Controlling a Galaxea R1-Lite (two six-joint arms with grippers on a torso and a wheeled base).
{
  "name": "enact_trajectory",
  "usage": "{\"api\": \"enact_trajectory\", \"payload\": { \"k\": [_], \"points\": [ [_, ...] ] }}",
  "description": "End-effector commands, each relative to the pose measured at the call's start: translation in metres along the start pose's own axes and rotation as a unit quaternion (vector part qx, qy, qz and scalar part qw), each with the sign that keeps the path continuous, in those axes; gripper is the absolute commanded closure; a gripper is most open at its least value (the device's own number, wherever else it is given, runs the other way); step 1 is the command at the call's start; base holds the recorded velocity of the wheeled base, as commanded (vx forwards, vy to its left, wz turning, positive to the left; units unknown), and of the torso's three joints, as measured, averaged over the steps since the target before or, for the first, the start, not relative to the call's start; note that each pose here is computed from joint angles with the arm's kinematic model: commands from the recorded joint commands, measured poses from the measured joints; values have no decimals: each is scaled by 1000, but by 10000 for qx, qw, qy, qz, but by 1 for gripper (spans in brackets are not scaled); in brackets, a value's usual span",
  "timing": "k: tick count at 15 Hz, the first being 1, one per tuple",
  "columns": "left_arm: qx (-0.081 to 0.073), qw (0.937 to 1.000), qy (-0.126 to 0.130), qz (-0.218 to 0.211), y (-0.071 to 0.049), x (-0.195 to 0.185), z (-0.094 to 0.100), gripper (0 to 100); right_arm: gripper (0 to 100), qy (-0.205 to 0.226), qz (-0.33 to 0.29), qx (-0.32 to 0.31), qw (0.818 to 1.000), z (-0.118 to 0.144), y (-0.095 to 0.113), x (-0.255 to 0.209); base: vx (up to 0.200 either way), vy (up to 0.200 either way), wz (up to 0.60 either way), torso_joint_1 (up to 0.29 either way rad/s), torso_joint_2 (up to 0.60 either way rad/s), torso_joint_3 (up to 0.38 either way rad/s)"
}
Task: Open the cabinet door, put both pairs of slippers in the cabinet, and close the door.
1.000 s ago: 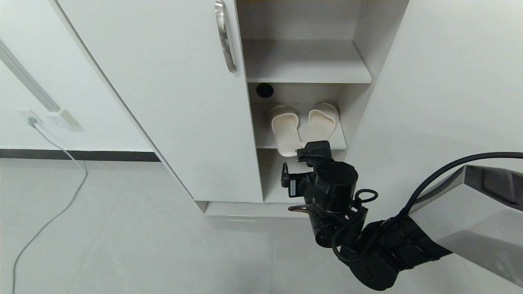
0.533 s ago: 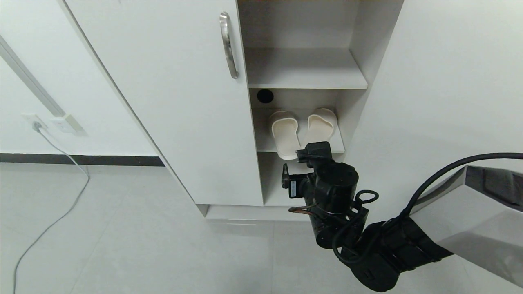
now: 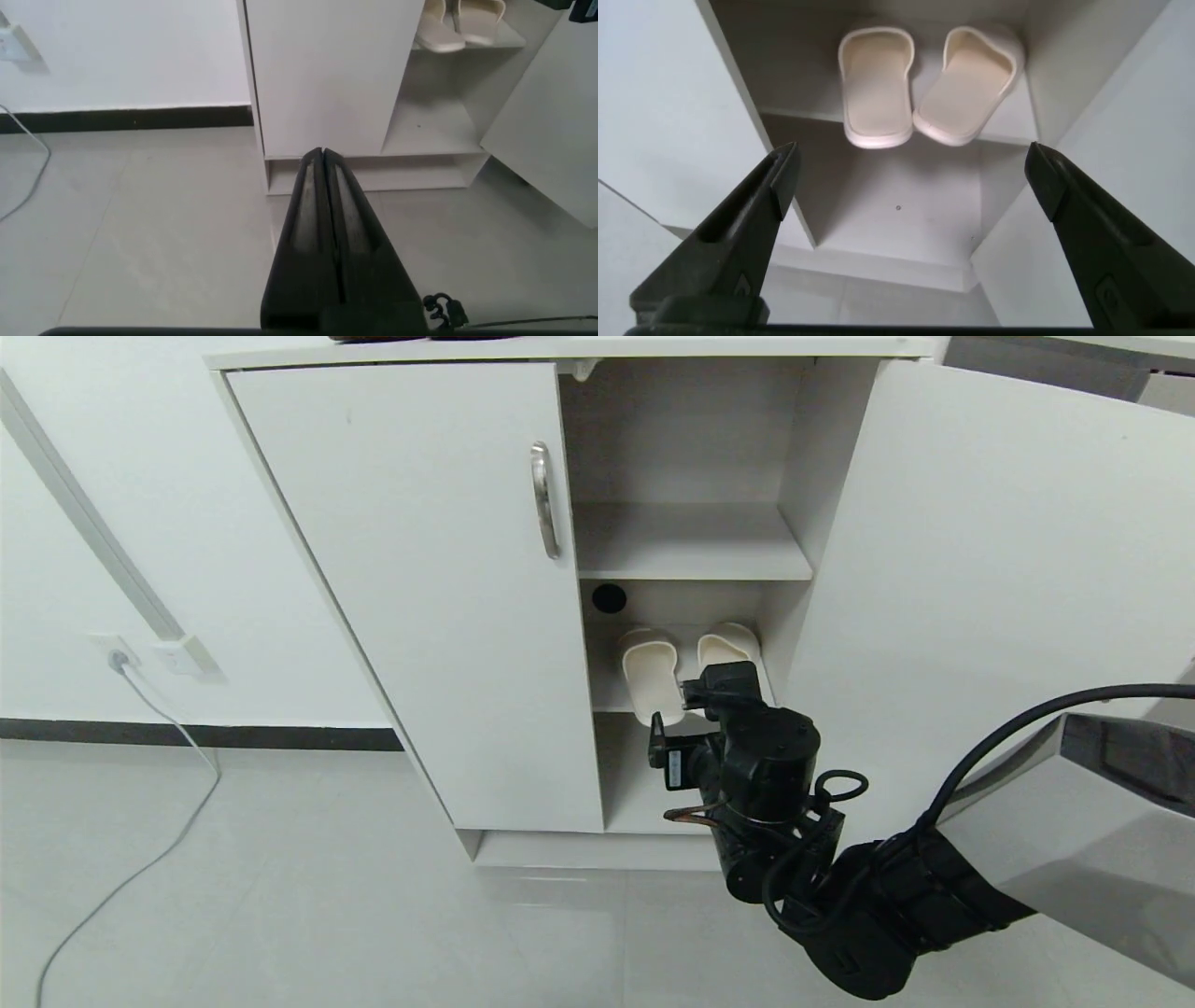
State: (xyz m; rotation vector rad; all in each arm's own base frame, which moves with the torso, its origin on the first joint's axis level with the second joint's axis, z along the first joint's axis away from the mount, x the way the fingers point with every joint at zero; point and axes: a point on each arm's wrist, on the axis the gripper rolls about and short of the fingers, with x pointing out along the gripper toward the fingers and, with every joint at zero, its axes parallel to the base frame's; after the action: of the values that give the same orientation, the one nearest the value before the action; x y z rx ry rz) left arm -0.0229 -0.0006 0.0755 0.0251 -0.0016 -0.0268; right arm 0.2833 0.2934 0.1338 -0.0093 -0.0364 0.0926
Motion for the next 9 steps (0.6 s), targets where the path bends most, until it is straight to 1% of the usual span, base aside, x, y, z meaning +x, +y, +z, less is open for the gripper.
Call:
{"api": "enact_trajectory", "payload": {
  "k": [1,4,6,9],
  "points": [
    [-3,10000,6,3,0,0,0,100,0,56,-27,-54,10000,-3,-2,1,0,0,0,-2,2,198],
    [-3,10000,6,3,0,0,0,100,0,62,-27,-59,10000,-3,-2,1,0,0,0,1,1,189],
    [-3,10000,6,3,0,0,0,100,0,84,-26,-80,9999,-5,-2,1,0,0,0,1,6,52],
    [-3,10000,6,3,0,0,0,100,0,112,-2,-105,9999,-7,-3,0,0,200,0,1,1,32]
  ]
}}
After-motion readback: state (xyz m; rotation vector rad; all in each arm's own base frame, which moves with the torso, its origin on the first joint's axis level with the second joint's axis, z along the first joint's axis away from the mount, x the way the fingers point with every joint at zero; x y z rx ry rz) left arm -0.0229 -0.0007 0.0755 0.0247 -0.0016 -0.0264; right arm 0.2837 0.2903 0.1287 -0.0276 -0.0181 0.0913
